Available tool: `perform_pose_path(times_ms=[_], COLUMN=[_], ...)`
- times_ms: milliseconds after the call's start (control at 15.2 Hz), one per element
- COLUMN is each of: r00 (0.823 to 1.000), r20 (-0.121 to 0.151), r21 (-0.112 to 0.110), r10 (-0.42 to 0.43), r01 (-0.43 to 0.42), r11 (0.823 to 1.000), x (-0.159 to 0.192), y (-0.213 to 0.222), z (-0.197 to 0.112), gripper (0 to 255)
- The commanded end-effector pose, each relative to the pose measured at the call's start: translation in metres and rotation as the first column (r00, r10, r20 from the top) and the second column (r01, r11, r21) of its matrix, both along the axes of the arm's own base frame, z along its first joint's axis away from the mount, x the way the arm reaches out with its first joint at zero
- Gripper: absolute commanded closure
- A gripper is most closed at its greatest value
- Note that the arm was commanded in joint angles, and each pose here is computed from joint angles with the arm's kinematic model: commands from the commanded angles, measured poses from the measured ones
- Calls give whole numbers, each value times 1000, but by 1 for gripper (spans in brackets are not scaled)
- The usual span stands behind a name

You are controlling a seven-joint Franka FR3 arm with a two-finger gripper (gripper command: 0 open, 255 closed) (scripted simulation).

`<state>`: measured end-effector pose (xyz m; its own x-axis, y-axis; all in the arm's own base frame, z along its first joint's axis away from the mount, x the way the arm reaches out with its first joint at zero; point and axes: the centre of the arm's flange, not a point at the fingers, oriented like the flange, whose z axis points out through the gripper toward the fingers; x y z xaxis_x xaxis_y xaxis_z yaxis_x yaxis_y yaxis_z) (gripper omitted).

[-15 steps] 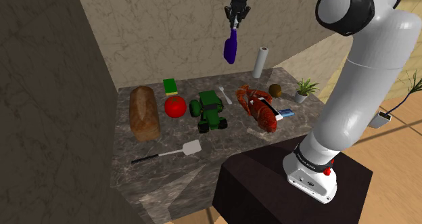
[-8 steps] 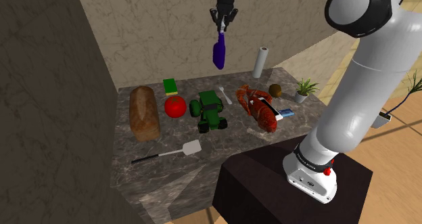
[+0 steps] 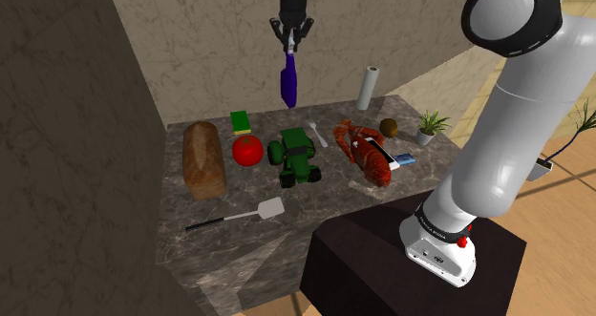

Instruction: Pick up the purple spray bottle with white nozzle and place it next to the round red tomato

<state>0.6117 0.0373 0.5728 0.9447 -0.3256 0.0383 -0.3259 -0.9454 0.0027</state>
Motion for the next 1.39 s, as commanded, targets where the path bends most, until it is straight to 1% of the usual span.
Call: perform_pose_path(times_ms=[0,264,1320], r00=[1000,1000,1000], r20=[0,0,0], r21=[0,0,0], r10=[-2,-2,-2], r01=[2,2,2], r11=[1000,1000,1000], x=[-4,-4,-4], y=[29,84,84], z=[4,4,-81], gripper=[255,255,255])
